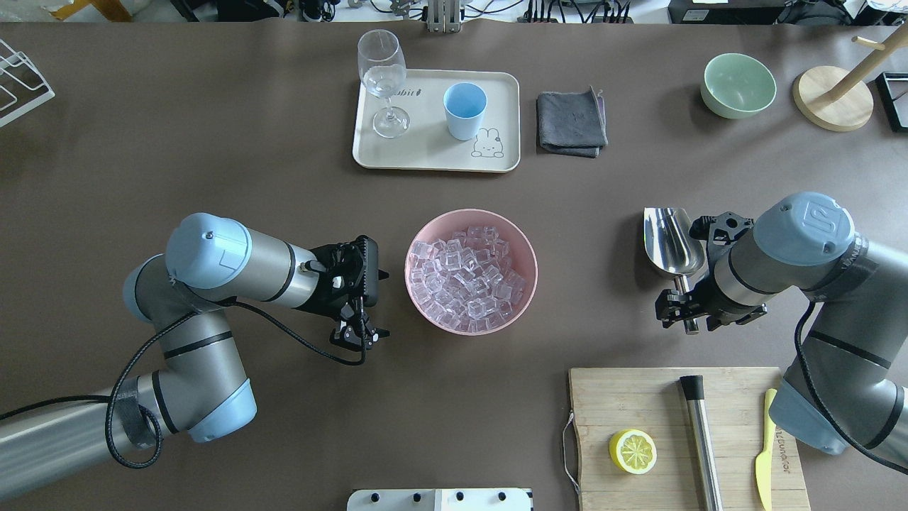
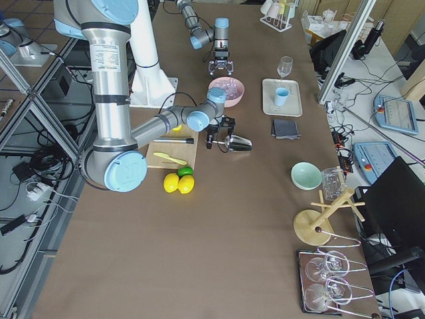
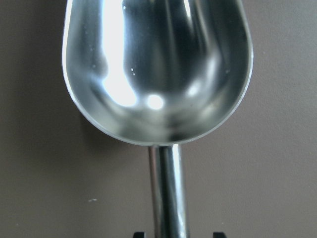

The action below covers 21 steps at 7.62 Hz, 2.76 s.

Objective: Put ice in cup with scoop
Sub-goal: 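Grasp the metal scoop handle with the right gripper and lift it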

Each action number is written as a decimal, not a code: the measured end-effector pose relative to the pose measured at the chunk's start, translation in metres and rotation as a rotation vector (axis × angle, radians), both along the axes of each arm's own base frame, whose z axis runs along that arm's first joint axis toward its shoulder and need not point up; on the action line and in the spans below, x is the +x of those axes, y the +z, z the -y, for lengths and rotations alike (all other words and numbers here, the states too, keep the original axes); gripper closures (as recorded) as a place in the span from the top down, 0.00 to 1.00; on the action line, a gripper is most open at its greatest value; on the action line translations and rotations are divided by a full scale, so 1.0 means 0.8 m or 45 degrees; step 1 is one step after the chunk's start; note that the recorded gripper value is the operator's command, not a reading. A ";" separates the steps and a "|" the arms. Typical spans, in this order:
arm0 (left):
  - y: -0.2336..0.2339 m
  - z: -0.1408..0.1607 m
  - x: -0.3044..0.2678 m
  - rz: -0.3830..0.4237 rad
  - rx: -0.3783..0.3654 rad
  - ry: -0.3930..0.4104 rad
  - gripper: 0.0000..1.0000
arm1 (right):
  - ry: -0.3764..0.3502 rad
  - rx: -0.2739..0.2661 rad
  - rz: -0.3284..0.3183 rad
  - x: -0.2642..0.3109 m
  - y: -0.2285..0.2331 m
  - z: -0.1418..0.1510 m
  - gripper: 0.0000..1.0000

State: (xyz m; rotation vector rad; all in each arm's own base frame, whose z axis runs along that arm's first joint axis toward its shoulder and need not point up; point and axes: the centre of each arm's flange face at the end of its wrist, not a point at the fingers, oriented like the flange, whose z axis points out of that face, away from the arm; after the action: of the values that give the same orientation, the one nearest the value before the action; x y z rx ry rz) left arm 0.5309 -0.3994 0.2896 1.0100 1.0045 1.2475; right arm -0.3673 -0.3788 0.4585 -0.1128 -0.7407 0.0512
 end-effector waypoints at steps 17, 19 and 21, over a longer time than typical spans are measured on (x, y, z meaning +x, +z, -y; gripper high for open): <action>-0.020 0.004 0.004 0.108 -0.155 -0.030 0.99 | -0.016 0.017 0.021 0.010 -0.011 -0.001 0.00; -0.019 0.004 0.004 0.108 -0.157 -0.030 0.99 | 0.010 0.048 0.041 0.037 -0.024 0.009 0.00; -0.018 0.004 0.003 0.108 -0.158 -0.031 0.99 | -0.048 0.183 0.030 0.097 -0.043 0.036 0.00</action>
State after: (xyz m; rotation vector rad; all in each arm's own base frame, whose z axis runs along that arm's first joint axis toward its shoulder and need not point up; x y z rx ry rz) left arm 0.5335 -0.4025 0.2751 0.8641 0.9883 1.1837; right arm -0.2894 -0.4076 0.4243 0.0099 -0.7634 -0.0395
